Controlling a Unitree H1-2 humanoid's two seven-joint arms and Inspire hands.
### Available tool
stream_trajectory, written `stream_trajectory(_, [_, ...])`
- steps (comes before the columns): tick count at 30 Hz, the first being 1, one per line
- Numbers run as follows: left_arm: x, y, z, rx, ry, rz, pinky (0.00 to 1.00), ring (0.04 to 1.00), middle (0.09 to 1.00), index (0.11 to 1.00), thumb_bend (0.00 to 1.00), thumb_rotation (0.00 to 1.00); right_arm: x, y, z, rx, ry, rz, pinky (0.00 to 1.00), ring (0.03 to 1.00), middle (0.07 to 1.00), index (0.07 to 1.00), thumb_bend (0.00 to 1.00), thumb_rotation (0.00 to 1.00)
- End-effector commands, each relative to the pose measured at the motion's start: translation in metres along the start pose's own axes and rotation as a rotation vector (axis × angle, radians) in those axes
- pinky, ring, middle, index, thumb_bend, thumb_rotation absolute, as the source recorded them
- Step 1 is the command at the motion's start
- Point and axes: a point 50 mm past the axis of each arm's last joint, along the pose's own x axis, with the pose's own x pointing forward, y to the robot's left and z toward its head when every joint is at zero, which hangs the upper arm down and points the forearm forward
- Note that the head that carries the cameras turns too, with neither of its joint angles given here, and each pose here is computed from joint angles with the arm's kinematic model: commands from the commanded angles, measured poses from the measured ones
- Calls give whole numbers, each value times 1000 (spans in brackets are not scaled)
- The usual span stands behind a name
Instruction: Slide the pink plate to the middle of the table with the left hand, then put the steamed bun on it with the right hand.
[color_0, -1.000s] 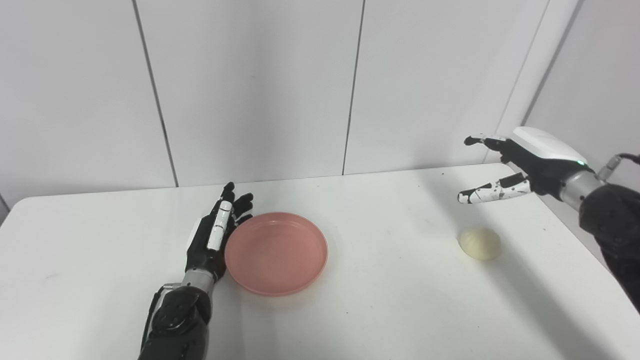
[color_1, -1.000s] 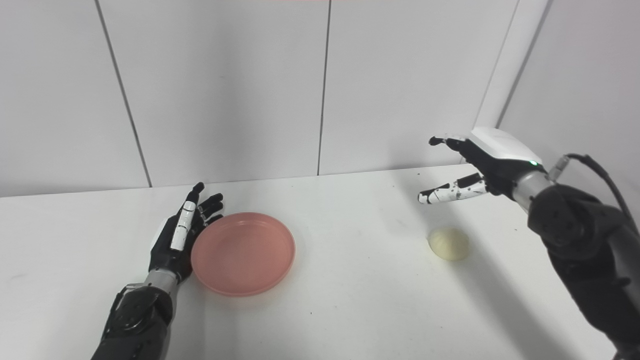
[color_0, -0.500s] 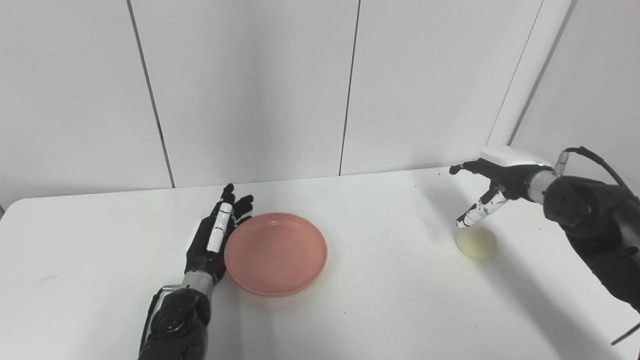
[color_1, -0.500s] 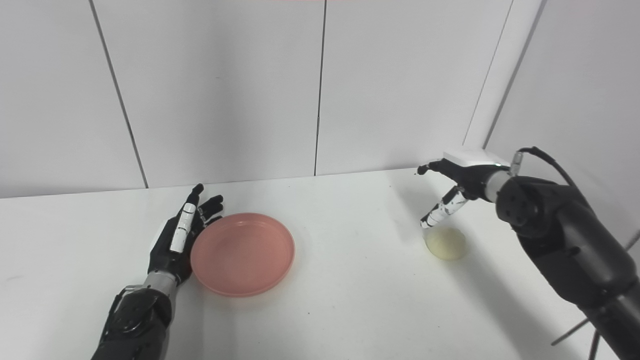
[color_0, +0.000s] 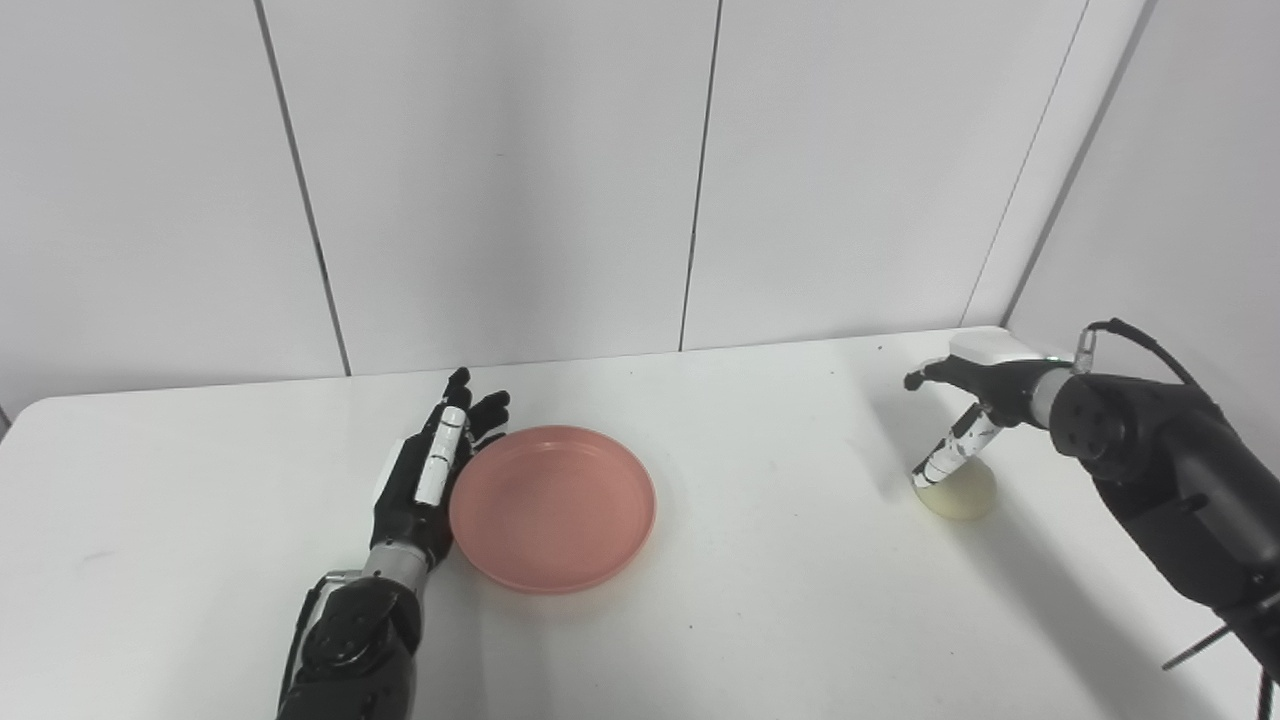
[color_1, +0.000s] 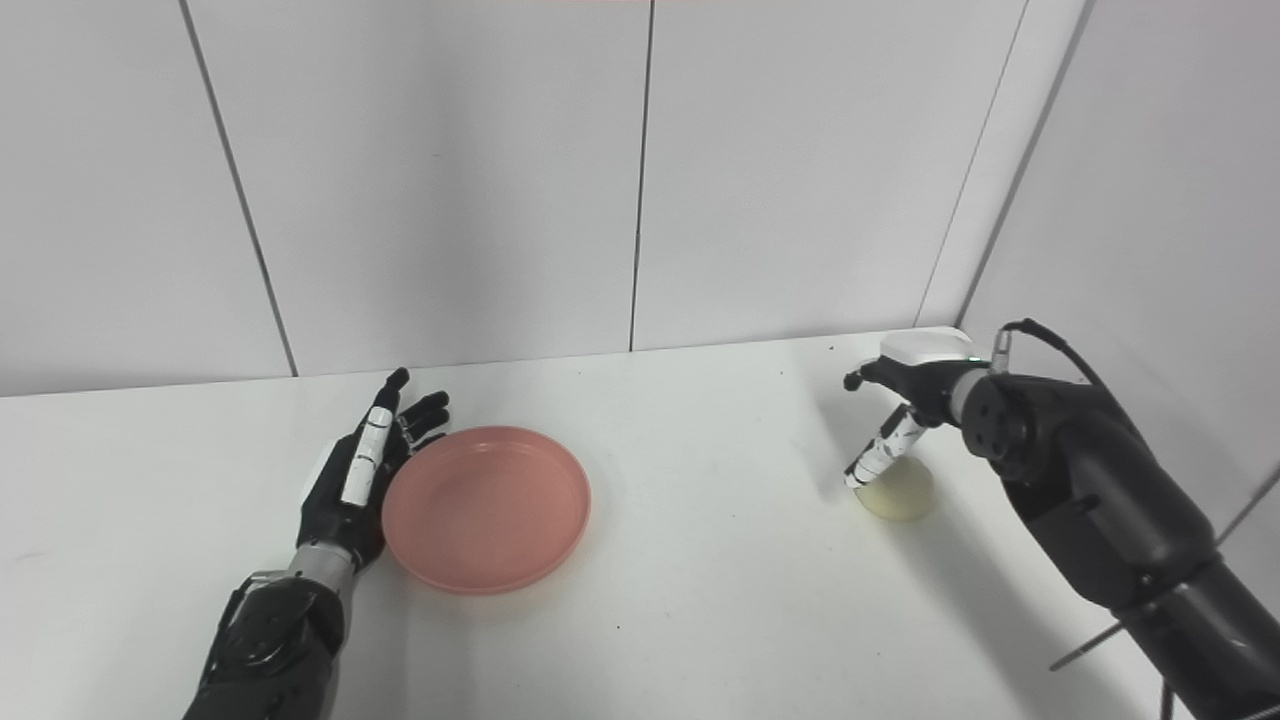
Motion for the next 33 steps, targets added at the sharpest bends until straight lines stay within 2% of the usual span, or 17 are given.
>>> stream_trajectory(1, [-6,2,-14,-7,77,10,835,866,832,966,674,848,-2,-28,-1,-31,-5,-92,811,937,944,863,1000,365])
stream_trajectory(6, [-7,2,-14,-5,78,9,837,868,834,968,667,854,13,-20,-13,-83,18,-95,735,877,913,847,1000,446])
stream_trajectory(9, [-7,3,-14,-5,79,7,838,868,828,970,669,862,17,-17,-17,-115,39,-87,743,880,907,845,1000,489])
stream_trajectory(17, [-7,3,-14,-10,88,5,846,873,834,977,672,867,26,-11,-28,-102,53,-71,744,896,914,837,1000,518])
stream_trajectory(24, [-7,4,-15,-7,90,5,837,870,833,976,686,860,29,-4,-28,-68,42,-65,776,895,909,841,1000,529])
stream_trajectory(30, [-7,2,-14,-5,92,1,834,867,835,971,672,862,30,1,-25,-68,25,-85,858,909,892,839,1000,550])
stream_trajectory(33, [-7,2,-14,-5,94,0,828,863,833,969,678,860,30,3,-22,-50,17,-75,841,897,879,840,1000,544])
